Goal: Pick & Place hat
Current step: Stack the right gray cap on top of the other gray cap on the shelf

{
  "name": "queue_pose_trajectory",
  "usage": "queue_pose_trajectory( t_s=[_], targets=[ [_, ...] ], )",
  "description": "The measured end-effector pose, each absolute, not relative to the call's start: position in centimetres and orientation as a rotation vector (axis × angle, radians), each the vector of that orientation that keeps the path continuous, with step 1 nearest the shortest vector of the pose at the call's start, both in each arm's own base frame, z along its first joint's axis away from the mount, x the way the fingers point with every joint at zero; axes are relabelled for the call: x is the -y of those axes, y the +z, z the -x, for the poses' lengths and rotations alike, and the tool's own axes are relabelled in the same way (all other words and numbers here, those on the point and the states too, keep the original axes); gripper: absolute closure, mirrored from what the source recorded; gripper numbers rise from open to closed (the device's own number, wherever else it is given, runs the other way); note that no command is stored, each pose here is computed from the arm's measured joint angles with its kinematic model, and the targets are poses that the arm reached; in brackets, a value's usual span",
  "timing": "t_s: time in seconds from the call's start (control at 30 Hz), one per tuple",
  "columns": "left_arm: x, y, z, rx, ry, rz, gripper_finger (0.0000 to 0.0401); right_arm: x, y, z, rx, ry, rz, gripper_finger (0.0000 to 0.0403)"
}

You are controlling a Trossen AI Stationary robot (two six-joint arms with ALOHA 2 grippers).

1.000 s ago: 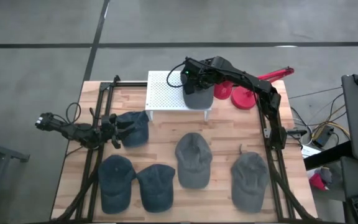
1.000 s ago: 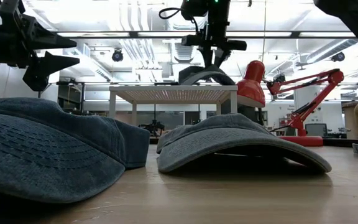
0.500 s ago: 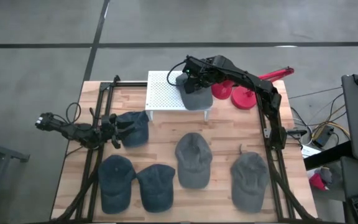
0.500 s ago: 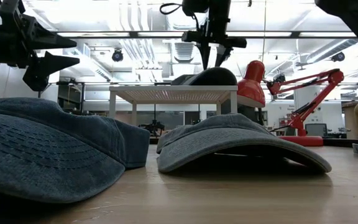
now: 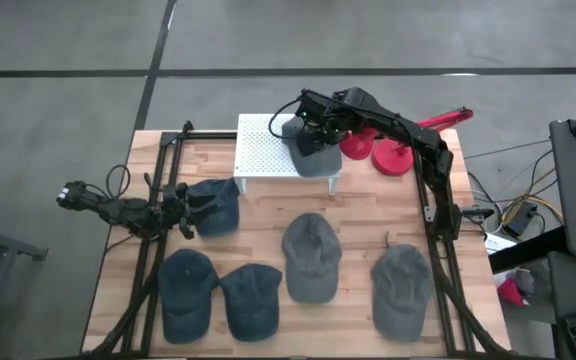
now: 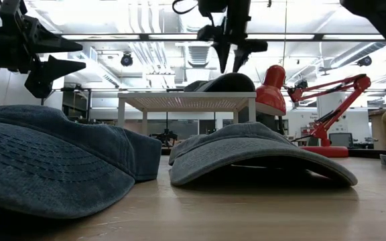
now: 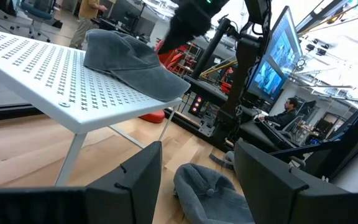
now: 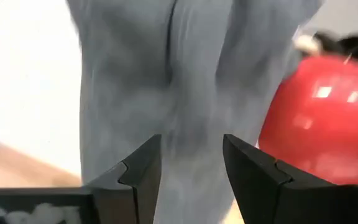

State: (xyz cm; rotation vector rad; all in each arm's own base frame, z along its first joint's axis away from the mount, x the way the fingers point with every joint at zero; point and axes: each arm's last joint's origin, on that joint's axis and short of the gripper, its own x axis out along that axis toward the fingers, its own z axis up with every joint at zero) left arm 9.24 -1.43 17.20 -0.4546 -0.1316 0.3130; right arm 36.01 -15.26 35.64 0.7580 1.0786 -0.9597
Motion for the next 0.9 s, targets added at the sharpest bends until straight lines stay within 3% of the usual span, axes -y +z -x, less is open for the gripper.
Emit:
queue_pose_trajectory(
  t_s=[0.2,0.47,0.7,0.9],
  targets=[
    [1.4,17.2,-9.2,0.131,0.313,0.454,0.0197,12.0,35.9,-36.2,-1.189,-0.786,-0.79,0.0254],
    [1.4,17.1,-9.2,0.127,0.314,0.451,0.0197,6.6,37.8,-35.7,-1.176,-0.67,-0.758,0.0271],
    [1.4,17.1,-9.2,0.126,0.314,0.451,0.0197,1.6,39.1,-33.6,-1.154,-0.668,-0.834,0.0274],
    [1.4,17.1,-9.2,0.125,0.314,0.451,0.0197,-2.9,37.7,-30.9,-1.243,-0.736,-0.967,0.0275]
  ],
)
